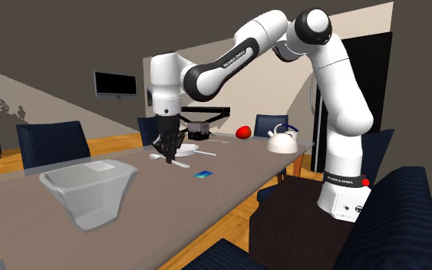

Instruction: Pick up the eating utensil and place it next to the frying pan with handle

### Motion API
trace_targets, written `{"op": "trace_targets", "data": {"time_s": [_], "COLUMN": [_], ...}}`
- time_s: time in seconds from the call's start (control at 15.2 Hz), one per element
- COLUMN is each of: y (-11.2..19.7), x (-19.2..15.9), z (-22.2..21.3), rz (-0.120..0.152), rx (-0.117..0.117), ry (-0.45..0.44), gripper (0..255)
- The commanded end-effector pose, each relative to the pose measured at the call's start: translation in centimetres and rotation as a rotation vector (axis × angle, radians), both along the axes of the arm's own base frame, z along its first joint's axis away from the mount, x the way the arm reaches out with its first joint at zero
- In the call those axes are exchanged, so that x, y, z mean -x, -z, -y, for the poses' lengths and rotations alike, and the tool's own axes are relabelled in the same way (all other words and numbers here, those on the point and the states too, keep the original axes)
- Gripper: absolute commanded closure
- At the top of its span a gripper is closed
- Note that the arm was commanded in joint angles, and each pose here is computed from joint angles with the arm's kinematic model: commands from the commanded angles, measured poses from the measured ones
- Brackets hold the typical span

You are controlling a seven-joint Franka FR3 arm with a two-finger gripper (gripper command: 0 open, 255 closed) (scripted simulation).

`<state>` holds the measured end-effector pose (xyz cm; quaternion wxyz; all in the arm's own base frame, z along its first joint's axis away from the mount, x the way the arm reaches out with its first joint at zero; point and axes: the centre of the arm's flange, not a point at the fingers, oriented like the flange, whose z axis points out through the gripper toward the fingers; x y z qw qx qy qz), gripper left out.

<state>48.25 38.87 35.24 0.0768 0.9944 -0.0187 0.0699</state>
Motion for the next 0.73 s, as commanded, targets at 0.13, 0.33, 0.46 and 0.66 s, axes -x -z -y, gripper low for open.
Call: {"op": "trace_targets", "data": {"time_s": [0.13, 0.33, 0.46, 0.66], "y": [0.1, 0.1, 0.1, 0.1], "x": [-0.9, -1.8, -2.4, -3.3], "z": [5.2, 9.0, 11.6, 15.4], "rz": [0.000, 0.000, 0.000, 0.000], "rx": [0.000, 0.000, 0.000, 0.000], "ry": [0.000, 0.000, 0.000, 0.000], "gripper": [255, 255, 255, 255]}}
